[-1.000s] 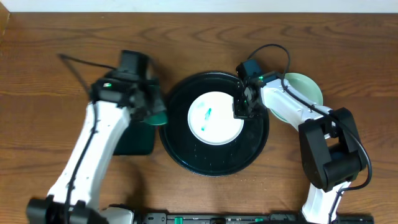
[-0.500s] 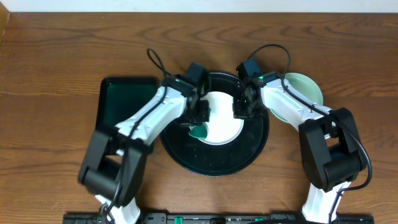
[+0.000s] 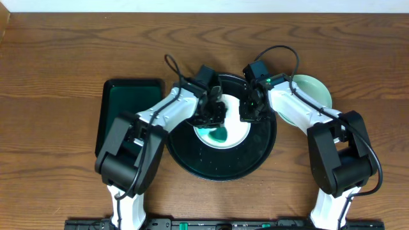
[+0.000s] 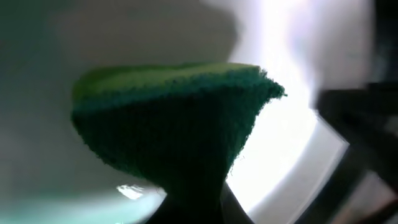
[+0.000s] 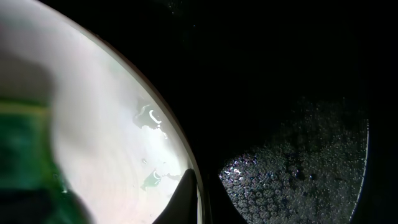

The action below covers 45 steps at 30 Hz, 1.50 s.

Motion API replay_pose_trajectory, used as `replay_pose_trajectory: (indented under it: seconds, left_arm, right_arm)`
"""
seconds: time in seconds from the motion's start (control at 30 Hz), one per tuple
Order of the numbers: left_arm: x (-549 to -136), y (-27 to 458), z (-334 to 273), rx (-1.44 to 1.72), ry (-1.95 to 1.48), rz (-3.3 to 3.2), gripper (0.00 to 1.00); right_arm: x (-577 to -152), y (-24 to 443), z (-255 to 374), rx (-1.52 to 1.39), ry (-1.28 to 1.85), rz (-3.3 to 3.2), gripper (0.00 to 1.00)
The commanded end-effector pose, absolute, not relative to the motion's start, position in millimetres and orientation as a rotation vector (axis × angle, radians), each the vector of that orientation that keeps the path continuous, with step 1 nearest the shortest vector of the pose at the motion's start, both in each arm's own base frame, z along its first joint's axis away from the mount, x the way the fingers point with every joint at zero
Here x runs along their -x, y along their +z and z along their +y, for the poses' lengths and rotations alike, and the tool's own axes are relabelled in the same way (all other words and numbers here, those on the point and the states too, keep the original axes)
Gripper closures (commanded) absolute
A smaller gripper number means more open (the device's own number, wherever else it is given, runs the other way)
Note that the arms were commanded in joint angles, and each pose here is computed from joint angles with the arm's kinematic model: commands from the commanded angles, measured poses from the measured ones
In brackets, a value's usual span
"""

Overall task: Clean dirty plates on tray and stack at the side
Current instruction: 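Scrub the plate with the sponge while the right gripper holds it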

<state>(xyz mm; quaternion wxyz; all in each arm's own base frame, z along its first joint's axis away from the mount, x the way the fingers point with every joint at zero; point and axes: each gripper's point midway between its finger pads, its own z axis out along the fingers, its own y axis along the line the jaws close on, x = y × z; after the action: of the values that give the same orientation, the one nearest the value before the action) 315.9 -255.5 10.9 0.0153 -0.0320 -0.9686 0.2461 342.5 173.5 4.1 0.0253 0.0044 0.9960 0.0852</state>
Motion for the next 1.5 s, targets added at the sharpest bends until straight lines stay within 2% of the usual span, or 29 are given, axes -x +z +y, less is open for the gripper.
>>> replay_pose_trajectory:
  seconds: [0.0,0.13,0.23,0.37,0.53,0.6,0.67,0.87,0.97,1.1,1.27,1.47]
  left_arm:
    - [-300.5,-0.8,-282.3,0.251,0.884,-2.929,0.93]
    - [-326.6,-20.7,-240.0,0.145,0.518,-3.14,0.93]
    - [-348.4,-26.1,-198.2,-0.072,0.165,-3.287,0.93]
    - [-362.2,-15.1,-162.9,-0.277,-0.139,-3.354,0.93]
    - [-363.1,7.0,-125.6,-0.335,-0.544,-3.359,0.93]
    - [-356.5,7.0,-126.4,-0.312,-0.546,-3.332,0.93]
    - [-341.7,0.1,-140.3,-0.292,-0.4,-3.267,0.93]
    - [-289.8,-2.6,-232.2,0.088,0.385,-2.98,0.93]
    - [-288.3,1.0,-252.5,0.199,0.502,-2.97,0.93]
    - [-308.9,2.2,-261.8,0.231,0.561,-3.05,0.93]
    - [-337.2,-4.5,-236.2,0.216,0.313,-3.224,0.93]
    - [-363.3,3.9,-147.6,-0.017,-0.477,-3.377,0.92]
  right_arm:
    - [-336.2,-12.0,166.7,-0.027,0.216,3.109,0.99]
    - [-336.0,-12.1,166.6,-0.027,0.216,3.109,0.99]
    - [-336.1,-12.1,166.7,-0.027,0.216,3.109,0.99]
    - [-336.0,-12.1,166.6,-0.027,0.216,3.109,0.99]
    - [-335.9,-12.8,166.6,-0.027,0.217,3.108,0.99]
    - [-336.0,-12.8,166.6,-0.027,0.217,3.108,0.99]
    - [-336.1,-12.8,166.7,-0.027,0.218,3.108,0.99]
    - [-336.0,-12.8,166.7,-0.027,0.218,3.108,0.99]
    - [-336.0,-12.8,166.8,-0.027,0.219,3.108,0.99]
    - [-335.7,-12.8,167.2,-0.015,0.222,3.109,0.99]
    - [-335.7,-12.8,167.3,-0.015,0.223,3.109,0.99]
    - [-335.6,-12.8,167.2,-0.015,0.223,3.109,0.99]
